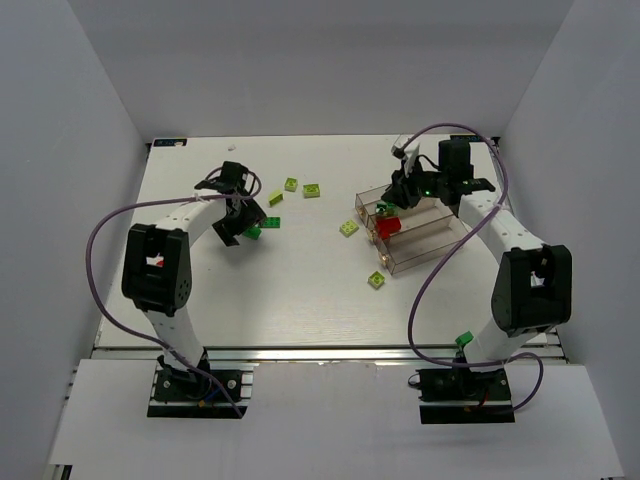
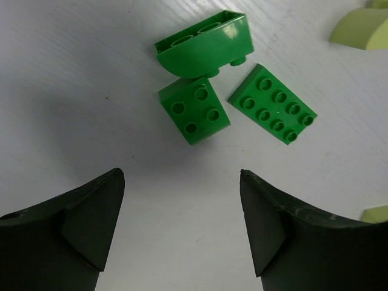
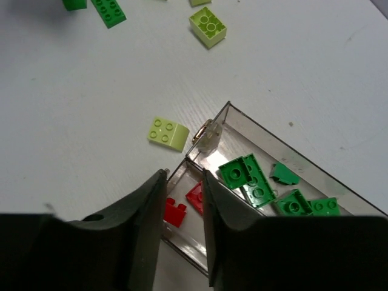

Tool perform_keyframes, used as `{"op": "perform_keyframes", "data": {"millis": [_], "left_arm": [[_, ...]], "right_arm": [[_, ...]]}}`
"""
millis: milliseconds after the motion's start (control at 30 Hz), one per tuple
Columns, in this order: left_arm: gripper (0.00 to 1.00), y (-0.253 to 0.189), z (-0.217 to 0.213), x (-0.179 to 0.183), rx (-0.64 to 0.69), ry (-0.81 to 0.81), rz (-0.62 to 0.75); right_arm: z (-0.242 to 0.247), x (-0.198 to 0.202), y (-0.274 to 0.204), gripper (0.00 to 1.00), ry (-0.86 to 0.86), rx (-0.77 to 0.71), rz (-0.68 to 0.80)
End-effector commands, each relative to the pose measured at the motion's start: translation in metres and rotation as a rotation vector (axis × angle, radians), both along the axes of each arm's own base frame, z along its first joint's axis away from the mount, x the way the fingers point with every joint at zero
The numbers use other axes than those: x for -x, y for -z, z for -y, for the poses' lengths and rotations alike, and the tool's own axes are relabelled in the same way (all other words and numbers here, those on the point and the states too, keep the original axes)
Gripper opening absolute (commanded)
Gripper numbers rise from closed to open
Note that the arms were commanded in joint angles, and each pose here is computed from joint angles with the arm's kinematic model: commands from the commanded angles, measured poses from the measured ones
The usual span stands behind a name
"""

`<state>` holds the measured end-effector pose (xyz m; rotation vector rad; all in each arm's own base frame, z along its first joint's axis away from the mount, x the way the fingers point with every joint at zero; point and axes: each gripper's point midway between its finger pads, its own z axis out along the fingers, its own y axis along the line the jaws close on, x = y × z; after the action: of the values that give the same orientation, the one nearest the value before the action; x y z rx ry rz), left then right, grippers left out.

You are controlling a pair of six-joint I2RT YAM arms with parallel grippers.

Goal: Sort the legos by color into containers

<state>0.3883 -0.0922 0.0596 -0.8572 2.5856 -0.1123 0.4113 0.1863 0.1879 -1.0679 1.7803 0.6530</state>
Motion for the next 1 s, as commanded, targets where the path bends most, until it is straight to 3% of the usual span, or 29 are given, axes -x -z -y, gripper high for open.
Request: {"op": "perform_keyframes", "data": {"millis": [0, 200, 533, 967], "left_arm": [[0.86, -0.011, 0.003, -0.004, 0.028, -0.07, -0.027], [0.84, 0.002, -0.003, -0.007, -0.016, -0.112, -0.09], [0.76, 0.02, -0.011, -0.023, -0.076, -0.167, -0.113], [0.76, 0.032, -0.019, -0.041, -0.116, -0.188, -0.124]], "right_arm": [[-0.009, 0.011, -0.028, 0.39, -0.026, -0.049, 0.058], [-0.008, 0.013, -0.022, 0.45, -0.01, -0.054, 0.036], [-0.007, 0.017, -0.015, 0.46, -0.006, -0.053, 0.016], [-0.005, 0.024, -0.006, 0.46, -0.008, -0.049, -0.001]]}}
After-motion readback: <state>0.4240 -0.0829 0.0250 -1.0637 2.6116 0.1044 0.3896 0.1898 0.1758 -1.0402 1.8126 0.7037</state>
